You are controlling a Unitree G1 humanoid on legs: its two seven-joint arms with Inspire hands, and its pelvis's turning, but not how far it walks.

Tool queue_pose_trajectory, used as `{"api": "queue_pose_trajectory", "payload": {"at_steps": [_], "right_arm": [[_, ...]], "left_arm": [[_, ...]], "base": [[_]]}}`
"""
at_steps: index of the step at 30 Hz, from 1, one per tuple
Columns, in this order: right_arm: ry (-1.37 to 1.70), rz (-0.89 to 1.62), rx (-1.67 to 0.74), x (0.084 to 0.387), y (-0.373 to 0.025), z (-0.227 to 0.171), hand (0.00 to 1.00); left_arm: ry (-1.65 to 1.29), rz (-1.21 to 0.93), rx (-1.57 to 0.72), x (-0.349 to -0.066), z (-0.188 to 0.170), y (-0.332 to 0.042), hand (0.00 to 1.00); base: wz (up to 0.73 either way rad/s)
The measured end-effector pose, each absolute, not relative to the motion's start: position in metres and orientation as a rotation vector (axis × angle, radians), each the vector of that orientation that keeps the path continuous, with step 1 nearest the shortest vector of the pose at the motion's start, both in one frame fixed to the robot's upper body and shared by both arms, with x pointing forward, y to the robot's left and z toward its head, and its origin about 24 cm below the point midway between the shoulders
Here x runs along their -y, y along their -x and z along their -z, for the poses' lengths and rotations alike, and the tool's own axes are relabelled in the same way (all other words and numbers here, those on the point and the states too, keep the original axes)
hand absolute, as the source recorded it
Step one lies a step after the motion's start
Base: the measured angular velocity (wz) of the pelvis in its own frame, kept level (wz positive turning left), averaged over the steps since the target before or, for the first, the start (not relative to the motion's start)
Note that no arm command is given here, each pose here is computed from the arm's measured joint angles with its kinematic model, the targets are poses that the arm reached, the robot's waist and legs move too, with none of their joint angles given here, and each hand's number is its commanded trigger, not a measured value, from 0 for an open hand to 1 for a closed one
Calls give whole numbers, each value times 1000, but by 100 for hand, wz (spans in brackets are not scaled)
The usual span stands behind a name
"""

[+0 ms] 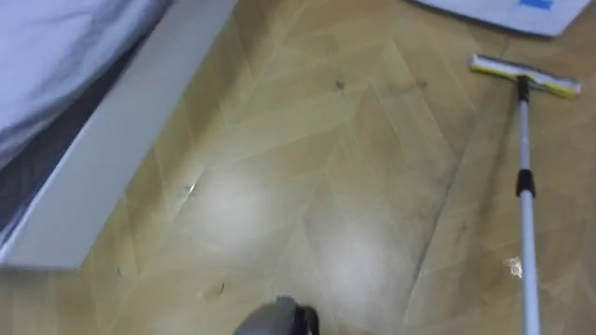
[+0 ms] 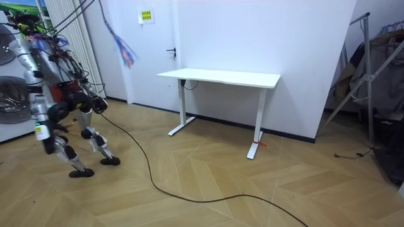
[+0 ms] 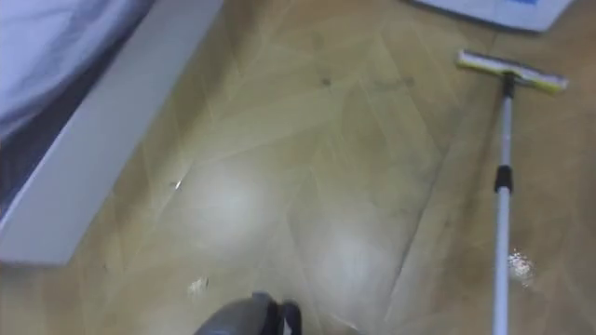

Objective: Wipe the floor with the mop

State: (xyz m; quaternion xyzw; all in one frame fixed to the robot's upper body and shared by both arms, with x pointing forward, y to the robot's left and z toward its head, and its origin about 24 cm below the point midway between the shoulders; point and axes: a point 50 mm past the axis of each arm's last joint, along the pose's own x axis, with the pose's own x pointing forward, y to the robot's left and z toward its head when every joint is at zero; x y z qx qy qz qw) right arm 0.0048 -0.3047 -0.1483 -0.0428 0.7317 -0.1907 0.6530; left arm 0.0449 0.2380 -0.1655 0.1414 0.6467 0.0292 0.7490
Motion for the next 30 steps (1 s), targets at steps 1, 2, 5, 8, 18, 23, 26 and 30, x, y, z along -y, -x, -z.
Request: {"api": "queue_pose_trajectory", "payload": {"at_steps": [1,2,5,8,18,23,26,30], "right_arm": [[98,431,-1691,299,4,150,100],[93,429,-1710,292,10,153,100],[96,401,-1724,279,9,158,100],[123,363,-1726,273,-4,160,100],[258,419,-1342,325,-153,109,100],[184,362,-1375,314,-132,123,100],[170,377,-1426,315,-103,131,100],[111,392,-1493,296,-73,146,100]], "left_arm": [[-307,-62,-1404,-236,165,-47,0],[-305,-60,-1400,-234,166,-48,0],[-287,-59,-1408,-223,168,-45,0],[-295,-72,-1433,-222,169,-41,0],[-328,-143,-1476,-246,165,-26,0],[-314,-106,-1544,-242,167,-5,0],[-326,-105,-1501,-244,167,-27,0],[-368,-136,-1411,-246,164,-47,0]], "base": [[-69],[-69],[-78],[-22],[35],[-22],[3],[-15]]}}
